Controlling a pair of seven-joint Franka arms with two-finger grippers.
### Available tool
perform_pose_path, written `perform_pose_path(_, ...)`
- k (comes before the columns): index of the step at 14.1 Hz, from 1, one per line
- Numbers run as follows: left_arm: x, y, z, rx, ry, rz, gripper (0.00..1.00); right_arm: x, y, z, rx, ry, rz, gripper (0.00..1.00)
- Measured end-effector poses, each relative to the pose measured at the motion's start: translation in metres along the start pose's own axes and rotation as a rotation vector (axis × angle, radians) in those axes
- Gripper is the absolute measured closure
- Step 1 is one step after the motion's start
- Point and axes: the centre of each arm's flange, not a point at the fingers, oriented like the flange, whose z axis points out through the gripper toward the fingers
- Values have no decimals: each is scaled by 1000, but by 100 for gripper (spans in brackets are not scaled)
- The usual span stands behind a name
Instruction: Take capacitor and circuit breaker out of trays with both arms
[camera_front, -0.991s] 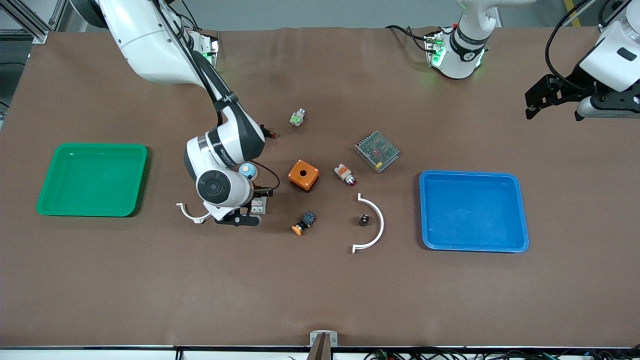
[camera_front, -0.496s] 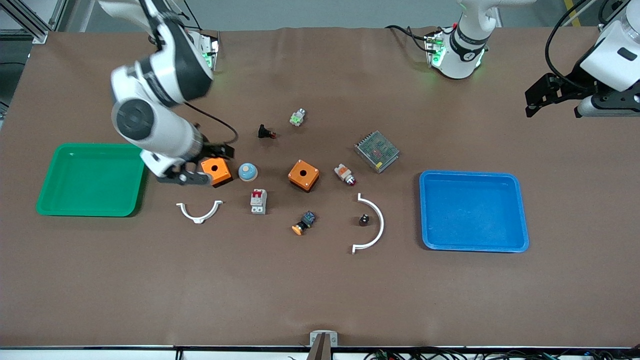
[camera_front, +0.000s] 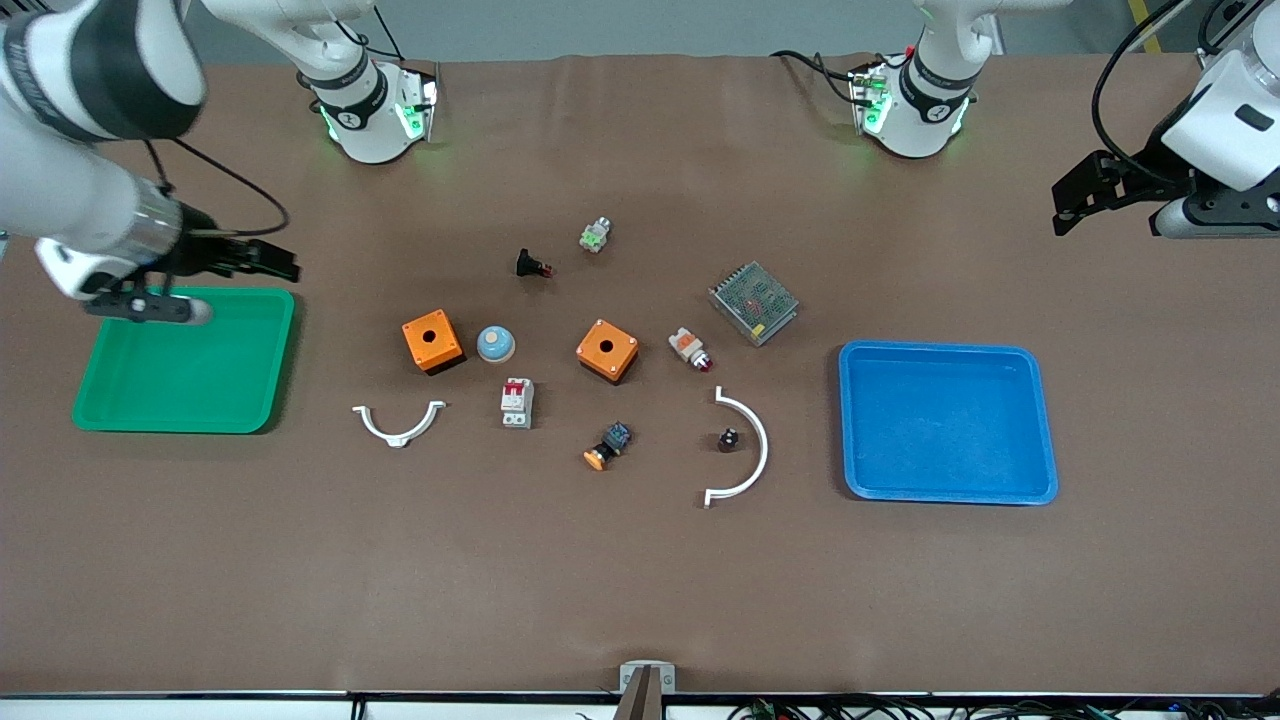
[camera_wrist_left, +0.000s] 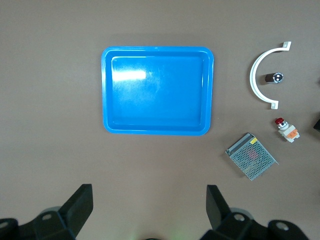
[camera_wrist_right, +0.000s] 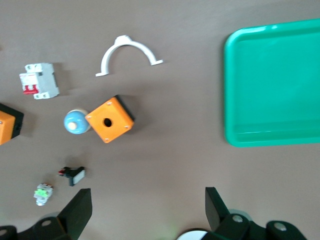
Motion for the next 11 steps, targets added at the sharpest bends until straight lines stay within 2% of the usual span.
perform_pose_path(5,0,-12,2,1,-14,-23,0,-18,4,-102,-19,91,-14,0)
perform_pose_path(11,-1,-12,0,1,-10,-22,0,-30,21,-153,-13,165,5,0)
